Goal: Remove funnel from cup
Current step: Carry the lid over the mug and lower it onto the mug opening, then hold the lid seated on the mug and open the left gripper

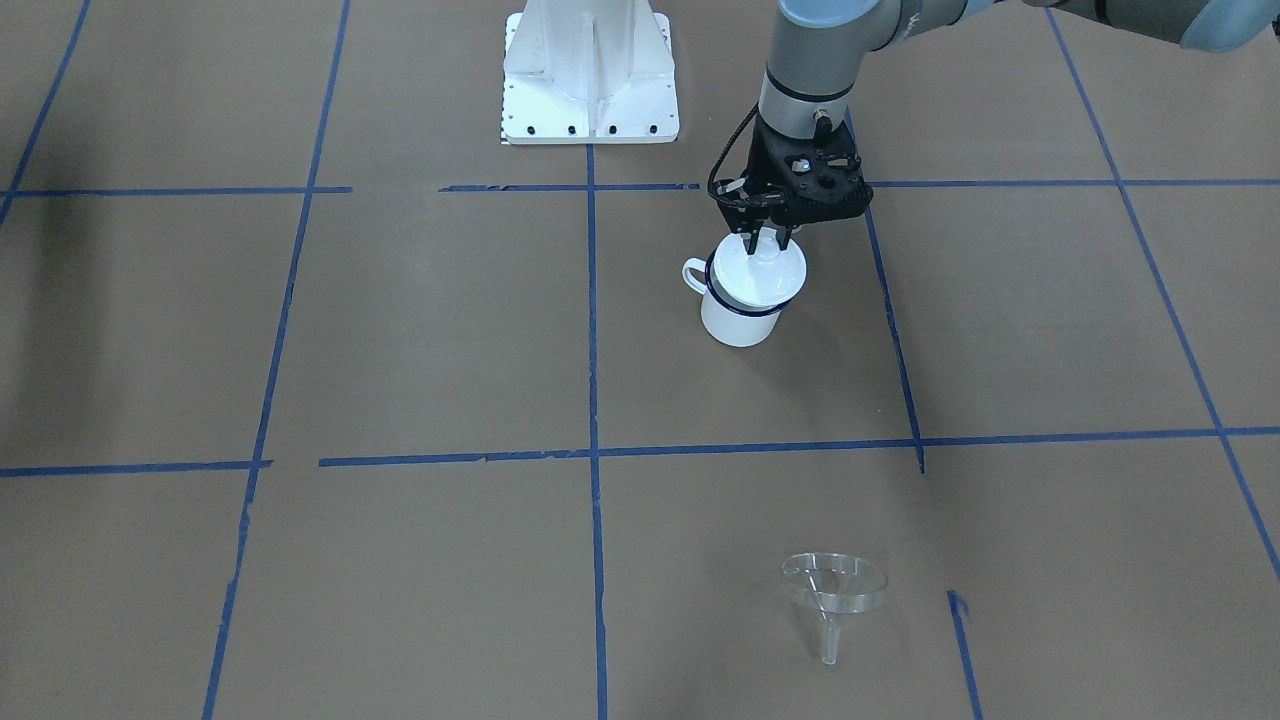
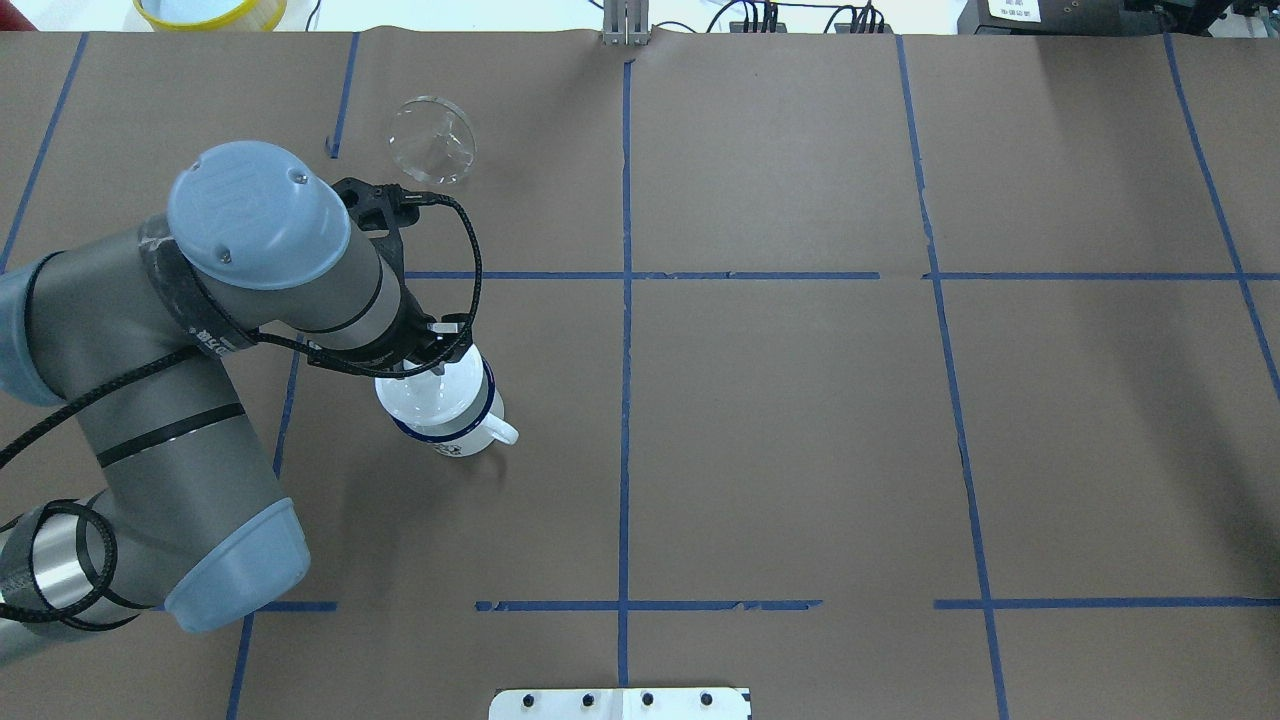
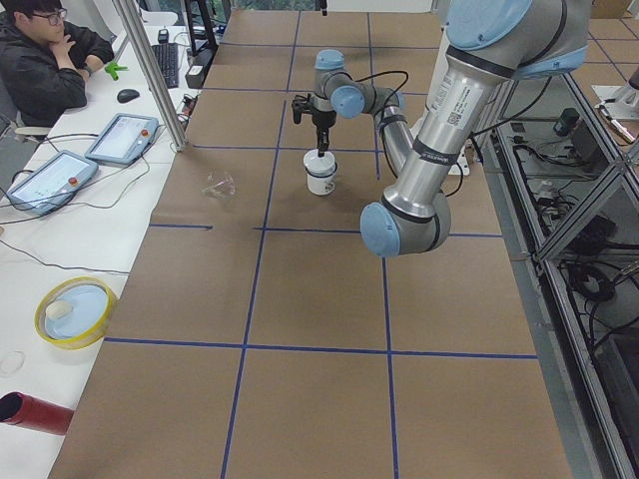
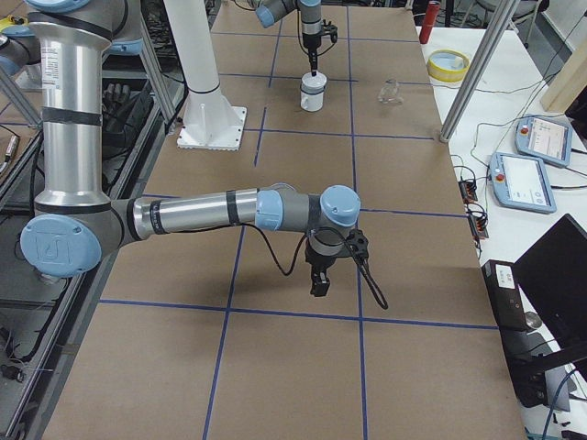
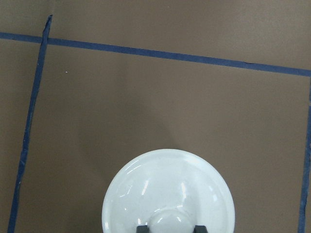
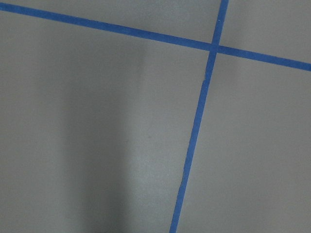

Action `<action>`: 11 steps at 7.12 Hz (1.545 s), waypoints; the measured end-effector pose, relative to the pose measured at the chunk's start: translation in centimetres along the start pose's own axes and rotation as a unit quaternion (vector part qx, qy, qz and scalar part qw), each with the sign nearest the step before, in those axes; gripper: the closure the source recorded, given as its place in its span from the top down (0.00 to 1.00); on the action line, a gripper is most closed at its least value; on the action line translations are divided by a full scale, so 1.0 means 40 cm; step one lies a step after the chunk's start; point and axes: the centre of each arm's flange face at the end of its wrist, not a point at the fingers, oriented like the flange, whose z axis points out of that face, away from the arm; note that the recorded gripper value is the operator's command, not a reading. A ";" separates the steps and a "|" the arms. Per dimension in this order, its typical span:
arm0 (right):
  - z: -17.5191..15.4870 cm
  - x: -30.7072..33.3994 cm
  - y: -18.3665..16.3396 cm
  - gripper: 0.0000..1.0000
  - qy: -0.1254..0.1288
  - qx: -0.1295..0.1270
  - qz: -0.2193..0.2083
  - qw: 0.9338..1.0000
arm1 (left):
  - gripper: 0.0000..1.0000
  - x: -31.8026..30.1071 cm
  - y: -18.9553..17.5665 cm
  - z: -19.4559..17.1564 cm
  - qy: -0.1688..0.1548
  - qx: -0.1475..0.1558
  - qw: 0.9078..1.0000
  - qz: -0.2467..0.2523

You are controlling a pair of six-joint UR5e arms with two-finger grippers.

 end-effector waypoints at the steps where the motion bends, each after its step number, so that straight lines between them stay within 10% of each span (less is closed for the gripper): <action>1: 0.000 0.000 0.000 1.00 0.000 0.000 0.000 1.000 | 0.00 0.001 0.000 0.007 -0.001 -0.001 1.000 0.000; 11: 0.000 0.000 0.001 1.00 0.000 0.000 0.000 1.000 | 0.00 0.000 0.009 0.033 0.002 -0.005 1.000 0.003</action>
